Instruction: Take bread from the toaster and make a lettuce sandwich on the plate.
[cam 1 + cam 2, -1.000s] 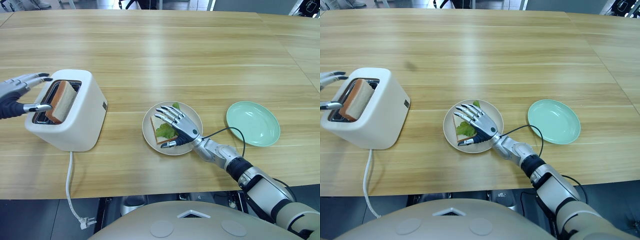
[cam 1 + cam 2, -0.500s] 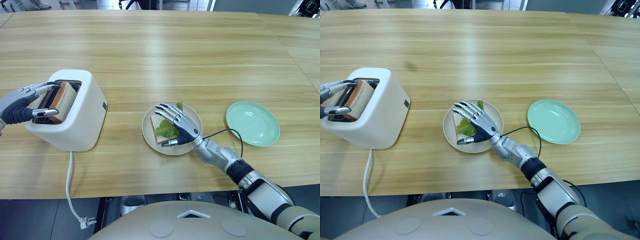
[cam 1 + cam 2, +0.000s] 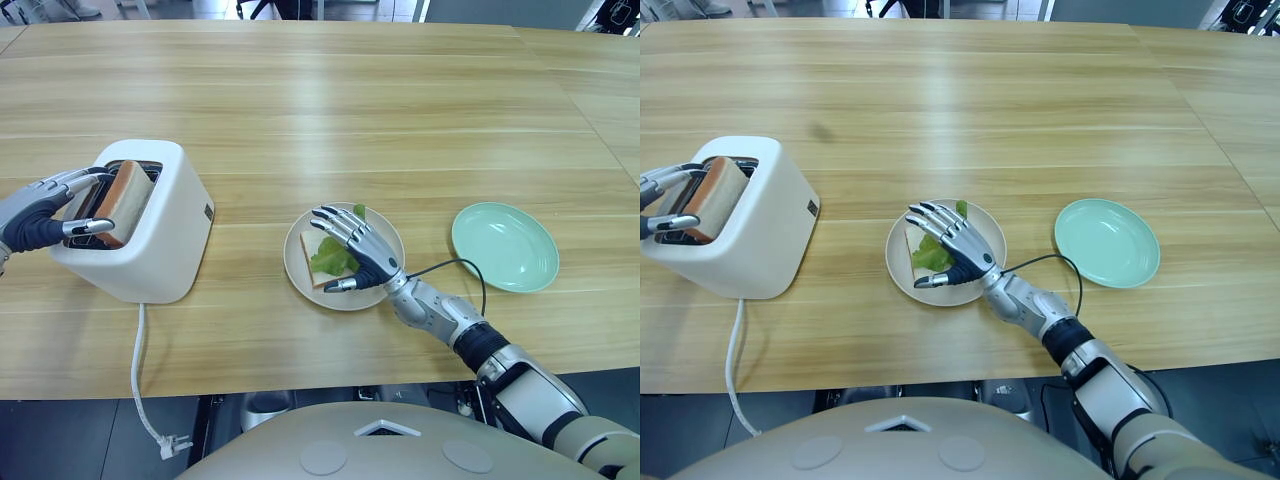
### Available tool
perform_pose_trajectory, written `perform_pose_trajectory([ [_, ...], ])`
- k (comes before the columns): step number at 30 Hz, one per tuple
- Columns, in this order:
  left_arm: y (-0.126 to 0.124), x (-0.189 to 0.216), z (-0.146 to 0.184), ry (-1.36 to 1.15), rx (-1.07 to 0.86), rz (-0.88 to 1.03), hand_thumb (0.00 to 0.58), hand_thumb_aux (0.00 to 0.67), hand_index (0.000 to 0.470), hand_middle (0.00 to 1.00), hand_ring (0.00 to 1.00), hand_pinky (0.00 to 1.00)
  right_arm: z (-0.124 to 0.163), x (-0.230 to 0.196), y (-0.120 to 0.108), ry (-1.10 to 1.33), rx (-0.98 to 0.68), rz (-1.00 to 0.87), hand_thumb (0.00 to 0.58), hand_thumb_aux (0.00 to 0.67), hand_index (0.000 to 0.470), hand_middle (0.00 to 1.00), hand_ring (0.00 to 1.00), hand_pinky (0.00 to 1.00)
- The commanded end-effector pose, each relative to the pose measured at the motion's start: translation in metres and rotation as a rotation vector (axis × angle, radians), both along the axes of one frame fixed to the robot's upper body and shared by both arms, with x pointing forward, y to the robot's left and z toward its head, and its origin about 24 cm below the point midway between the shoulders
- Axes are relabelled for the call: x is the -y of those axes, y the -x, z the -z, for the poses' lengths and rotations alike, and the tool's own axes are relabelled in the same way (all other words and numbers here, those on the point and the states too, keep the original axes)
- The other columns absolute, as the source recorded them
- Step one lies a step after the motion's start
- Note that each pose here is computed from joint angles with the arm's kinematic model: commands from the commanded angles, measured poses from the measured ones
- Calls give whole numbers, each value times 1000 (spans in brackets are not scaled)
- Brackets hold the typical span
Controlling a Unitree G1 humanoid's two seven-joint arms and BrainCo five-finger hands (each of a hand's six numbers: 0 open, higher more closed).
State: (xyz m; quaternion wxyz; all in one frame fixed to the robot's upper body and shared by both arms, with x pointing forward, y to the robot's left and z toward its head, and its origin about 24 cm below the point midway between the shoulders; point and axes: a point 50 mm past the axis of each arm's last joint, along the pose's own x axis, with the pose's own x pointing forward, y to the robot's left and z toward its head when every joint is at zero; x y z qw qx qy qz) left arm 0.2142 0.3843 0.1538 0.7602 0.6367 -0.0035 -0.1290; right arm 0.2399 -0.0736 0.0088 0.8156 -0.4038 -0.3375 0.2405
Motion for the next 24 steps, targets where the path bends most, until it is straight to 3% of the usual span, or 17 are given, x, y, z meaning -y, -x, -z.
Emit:
perform_pose_trajectory([
  [1, 2, 8, 7, 8, -42, 50, 0, 0, 0, 0, 0, 0, -1, 3, -1, 4, -4, 9, 0, 0, 0, 0, 0, 0],
  [15, 1, 8, 22, -22, -127, 30, 9, 5, 4, 0, 0, 0, -1, 2, -1, 1, -7, 8, 0, 0, 0, 0, 0, 0],
  [16, 1, 8, 22, -22, -128, 27, 116, 71, 49, 0, 0, 0, -1, 2, -1, 2, -7, 9, 0, 0, 0, 0, 0, 0],
  [17, 0, 7, 23, -26, -130, 20, 183, 116, 79, 0, 0, 0, -1, 2, -1, 2, -8, 8, 0, 0, 0, 0, 0, 0],
  [18, 0, 6, 24, -31, -137, 16, 183, 116, 79, 0, 0, 0, -1, 2, -1, 2, -9, 8, 0, 0, 0, 0, 0, 0],
  [19, 0, 6, 25, -36, -143, 14, 390, 286, 197, 0, 0, 0, -1, 1, 0, 1, -9, 7, 0, 0, 0, 0, 0, 0],
  [20, -1, 6, 25, -38, -145, 15, 466, 373, 256, 0, 0, 0, -1, 1, 0, -3, -12, 7, 0, 0, 0, 0, 0, 0],
  [22, -1, 6, 26, -38, -150, 19, 553, 525, 361, 47, 47, 47, -1, 1, -1, -6, -14, 7, 0, 0, 0, 0, 0, 0],
  [23, 0, 6, 26, -35, -150, 20, 580, 670, 460, 169, 169, 169, -1, 1, -1, -7, -14, 7, 0, 0, 0, 0, 0, 0],
  [24, 0, 6, 26, -33, -149, 19, 580, 670, 460, 192, 192, 192, -1, 1, -1, -7, -14, 8, 0, 0, 0, 0, 0, 0],
])
